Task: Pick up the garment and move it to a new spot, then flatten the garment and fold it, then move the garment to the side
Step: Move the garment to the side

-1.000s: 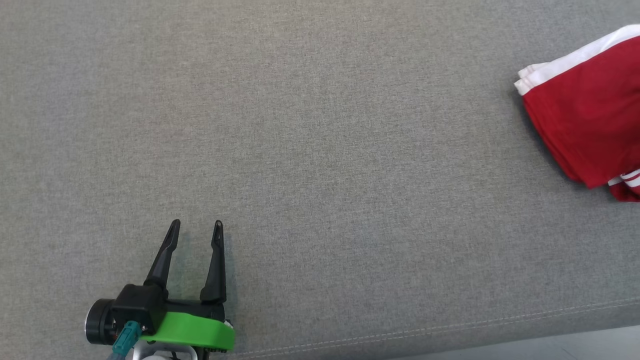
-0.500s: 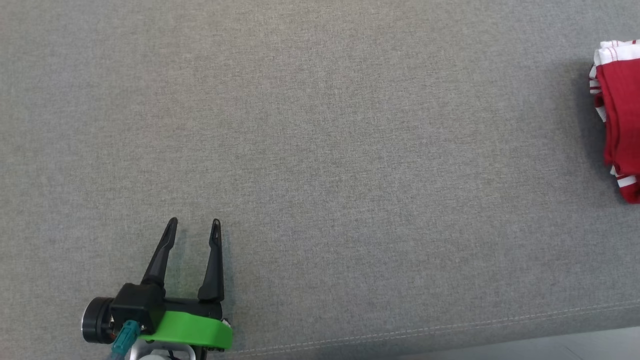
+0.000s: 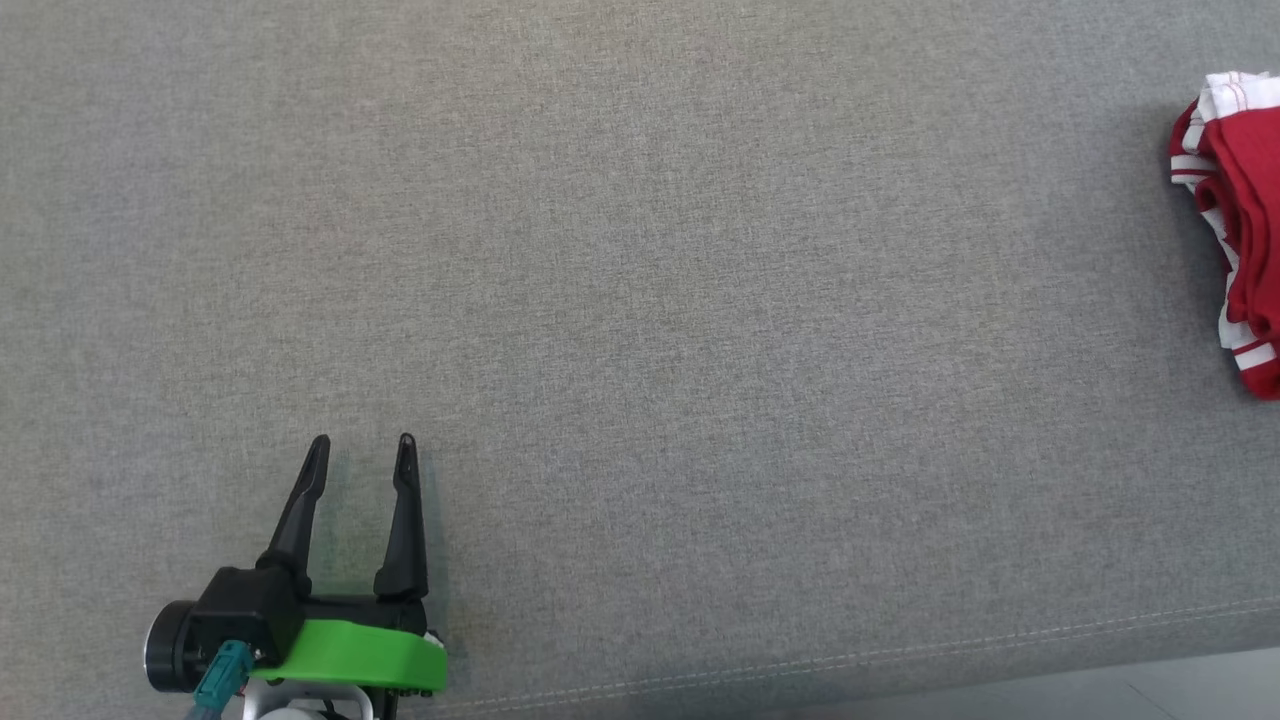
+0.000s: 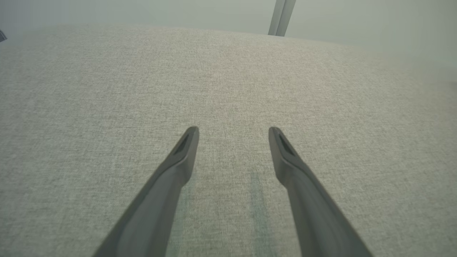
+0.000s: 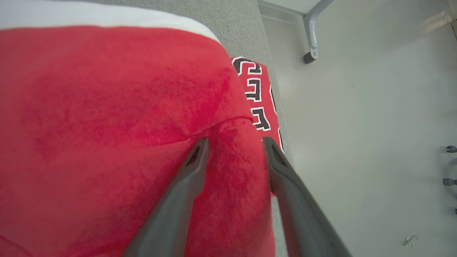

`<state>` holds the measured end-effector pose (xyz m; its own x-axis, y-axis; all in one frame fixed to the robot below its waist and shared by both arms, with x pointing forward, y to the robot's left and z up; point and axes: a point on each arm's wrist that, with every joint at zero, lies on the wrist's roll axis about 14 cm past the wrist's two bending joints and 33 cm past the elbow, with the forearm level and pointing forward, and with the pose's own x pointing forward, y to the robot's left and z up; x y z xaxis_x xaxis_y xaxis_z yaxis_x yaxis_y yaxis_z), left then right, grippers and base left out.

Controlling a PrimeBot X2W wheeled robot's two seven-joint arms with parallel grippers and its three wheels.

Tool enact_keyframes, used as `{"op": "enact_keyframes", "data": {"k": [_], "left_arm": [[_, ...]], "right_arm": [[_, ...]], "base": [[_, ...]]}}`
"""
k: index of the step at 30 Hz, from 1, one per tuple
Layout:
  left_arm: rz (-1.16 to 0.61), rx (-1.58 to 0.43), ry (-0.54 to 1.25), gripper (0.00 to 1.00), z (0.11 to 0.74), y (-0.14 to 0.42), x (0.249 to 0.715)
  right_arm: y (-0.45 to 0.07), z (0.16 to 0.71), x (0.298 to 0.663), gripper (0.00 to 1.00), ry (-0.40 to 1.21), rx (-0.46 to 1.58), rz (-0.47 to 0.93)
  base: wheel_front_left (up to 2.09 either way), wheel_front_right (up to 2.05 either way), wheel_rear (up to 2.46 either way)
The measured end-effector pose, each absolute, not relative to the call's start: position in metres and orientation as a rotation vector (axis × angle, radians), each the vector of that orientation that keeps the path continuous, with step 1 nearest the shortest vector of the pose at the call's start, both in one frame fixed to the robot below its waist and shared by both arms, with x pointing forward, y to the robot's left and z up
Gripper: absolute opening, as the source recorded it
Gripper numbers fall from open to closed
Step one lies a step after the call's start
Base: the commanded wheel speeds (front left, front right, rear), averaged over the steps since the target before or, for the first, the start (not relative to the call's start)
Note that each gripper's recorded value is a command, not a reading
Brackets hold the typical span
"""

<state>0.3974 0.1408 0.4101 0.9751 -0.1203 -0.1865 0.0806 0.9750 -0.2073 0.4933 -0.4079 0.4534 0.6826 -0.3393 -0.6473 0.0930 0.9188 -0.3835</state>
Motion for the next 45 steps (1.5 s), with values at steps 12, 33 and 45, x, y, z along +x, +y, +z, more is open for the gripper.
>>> {"op": "enact_keyframes", "data": {"k": [12, 33, 45], "left_arm": [[-0.059, -0.234, 0.159, 1.00, 0.426, 0.150, 0.394], [0.102, -0.162, 0.003, 1.00, 0.482, 0.202, 0.350], [-0.094, -0.171, 0.009, 1.00, 0.481, 0.161, 0.330]], "right_arm": [[-0.368, 0.523, 0.530, 1.00, 0.256, -0.274, -0.188], [-0.224, 0.519, 0.408, 1.00, -0.065, -0.033, 0.034], [-0.208, 0.520, 0.365, 1.00, -0.100, -0.087, 0.002]], "base": [[0.00, 0.00, 0.00], [0.00, 0.00, 0.00], [0.00, 0.00, 0.00]]}}
